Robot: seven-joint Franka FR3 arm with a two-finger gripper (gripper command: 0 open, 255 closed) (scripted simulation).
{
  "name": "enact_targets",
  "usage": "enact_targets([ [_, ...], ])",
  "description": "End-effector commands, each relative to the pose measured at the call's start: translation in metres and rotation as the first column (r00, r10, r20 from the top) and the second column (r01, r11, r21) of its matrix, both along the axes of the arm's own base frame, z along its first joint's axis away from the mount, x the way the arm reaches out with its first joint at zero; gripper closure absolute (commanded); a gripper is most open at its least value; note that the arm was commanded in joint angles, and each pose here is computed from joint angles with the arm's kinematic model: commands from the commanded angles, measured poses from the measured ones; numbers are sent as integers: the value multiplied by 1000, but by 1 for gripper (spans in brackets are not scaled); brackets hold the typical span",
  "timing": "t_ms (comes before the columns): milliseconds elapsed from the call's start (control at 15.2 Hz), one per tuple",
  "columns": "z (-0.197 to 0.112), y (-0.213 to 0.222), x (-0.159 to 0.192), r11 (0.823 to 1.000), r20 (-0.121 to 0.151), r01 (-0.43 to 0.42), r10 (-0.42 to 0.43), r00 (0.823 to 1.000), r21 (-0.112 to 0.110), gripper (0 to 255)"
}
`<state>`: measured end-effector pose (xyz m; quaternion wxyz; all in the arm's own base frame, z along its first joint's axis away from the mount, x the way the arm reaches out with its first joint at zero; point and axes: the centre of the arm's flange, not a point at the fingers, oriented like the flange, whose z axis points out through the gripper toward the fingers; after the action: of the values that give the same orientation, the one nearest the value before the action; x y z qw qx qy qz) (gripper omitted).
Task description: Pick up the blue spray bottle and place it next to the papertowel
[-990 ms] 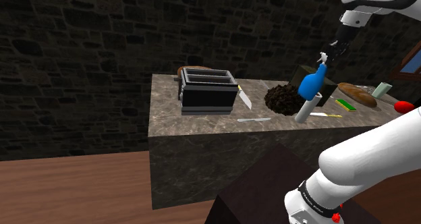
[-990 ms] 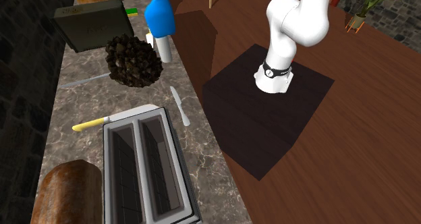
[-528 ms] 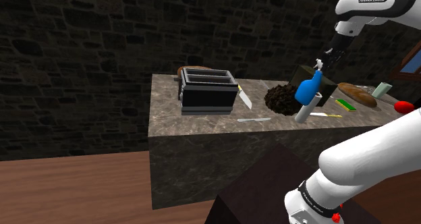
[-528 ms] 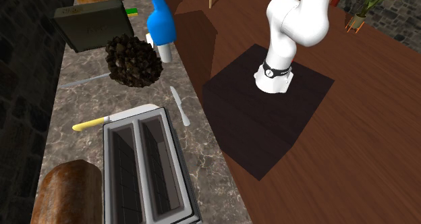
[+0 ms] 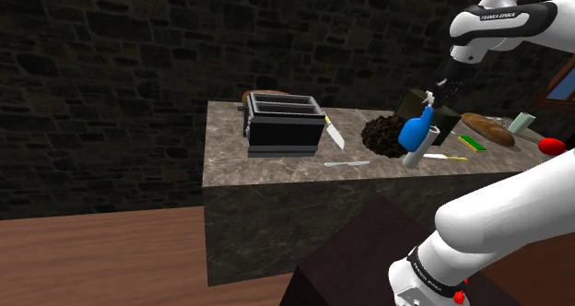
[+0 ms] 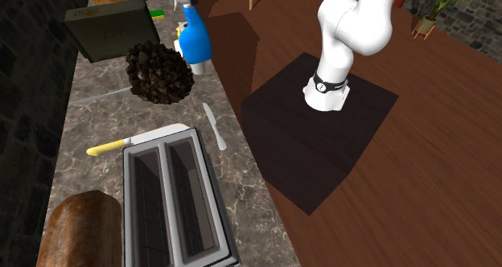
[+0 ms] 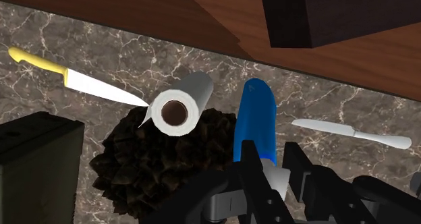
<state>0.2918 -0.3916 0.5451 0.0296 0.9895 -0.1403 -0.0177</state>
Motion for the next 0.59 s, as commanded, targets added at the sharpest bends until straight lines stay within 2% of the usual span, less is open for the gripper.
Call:
enact_targets([
  [0, -10, 1, 1, 1000, 1, 0, 0, 1000, 0, 255],
  [528, -53, 1, 1, 1000, 1, 0, 0, 1000, 0, 255],
])
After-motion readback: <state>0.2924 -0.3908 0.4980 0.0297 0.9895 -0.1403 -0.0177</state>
